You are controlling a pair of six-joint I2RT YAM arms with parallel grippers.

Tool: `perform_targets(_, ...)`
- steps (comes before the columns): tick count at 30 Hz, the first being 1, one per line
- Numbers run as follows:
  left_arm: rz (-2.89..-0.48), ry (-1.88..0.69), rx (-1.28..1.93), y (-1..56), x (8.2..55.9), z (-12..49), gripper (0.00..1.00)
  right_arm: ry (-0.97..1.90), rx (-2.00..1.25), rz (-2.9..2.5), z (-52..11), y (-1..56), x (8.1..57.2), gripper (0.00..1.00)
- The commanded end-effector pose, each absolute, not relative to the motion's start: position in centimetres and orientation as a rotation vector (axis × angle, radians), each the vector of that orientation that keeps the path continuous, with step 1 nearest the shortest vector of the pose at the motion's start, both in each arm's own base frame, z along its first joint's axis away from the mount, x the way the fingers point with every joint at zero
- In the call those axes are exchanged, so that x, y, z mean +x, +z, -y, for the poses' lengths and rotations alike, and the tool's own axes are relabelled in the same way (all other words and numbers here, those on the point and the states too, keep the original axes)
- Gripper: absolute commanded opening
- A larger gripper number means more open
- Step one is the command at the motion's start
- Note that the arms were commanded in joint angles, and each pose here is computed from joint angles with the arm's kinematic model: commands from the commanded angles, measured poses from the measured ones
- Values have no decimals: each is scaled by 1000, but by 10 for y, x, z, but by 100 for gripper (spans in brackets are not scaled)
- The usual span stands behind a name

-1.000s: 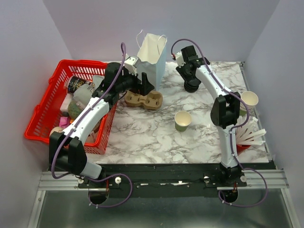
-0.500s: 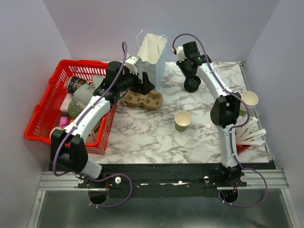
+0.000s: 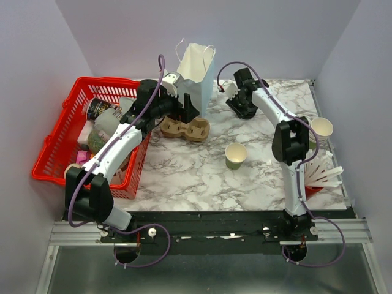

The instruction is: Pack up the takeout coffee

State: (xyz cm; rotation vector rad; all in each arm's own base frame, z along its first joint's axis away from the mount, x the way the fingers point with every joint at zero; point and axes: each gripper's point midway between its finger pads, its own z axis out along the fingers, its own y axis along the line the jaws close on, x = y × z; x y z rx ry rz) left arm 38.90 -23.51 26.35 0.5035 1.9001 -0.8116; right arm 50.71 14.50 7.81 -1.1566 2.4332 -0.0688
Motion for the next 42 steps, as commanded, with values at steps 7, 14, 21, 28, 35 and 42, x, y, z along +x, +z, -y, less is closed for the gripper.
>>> perform_targets(7, -1881, -826, 526, 272, 381, 234, 99, -39, -1147, -2311, -153, 124, 524, 35)
perform_targets(14, -1880, -827, 523, 271, 382, 234, 99, -164, -1049, -2314, -135, 126, 541, 33)
perform_targets(21, -1890, -820, 522, 269, 382, 233, 99, -270, -672, -2309, -89, 153, 580, 29)
perform_targets(28, -1896, -817, 520, 268, 383, 233, 99, -267, -648, -2340, -86, 146, 575, 30)
perform_targets(35, -1900, -824, 518, 268, 383, 234, 99, -62, -683, -2355, -115, 142, 565, 36)
perform_targets(42, -1915, -827, 509, 265, 382, 233, 99, 127, -637, -2393, -143, 124, 562, 35)
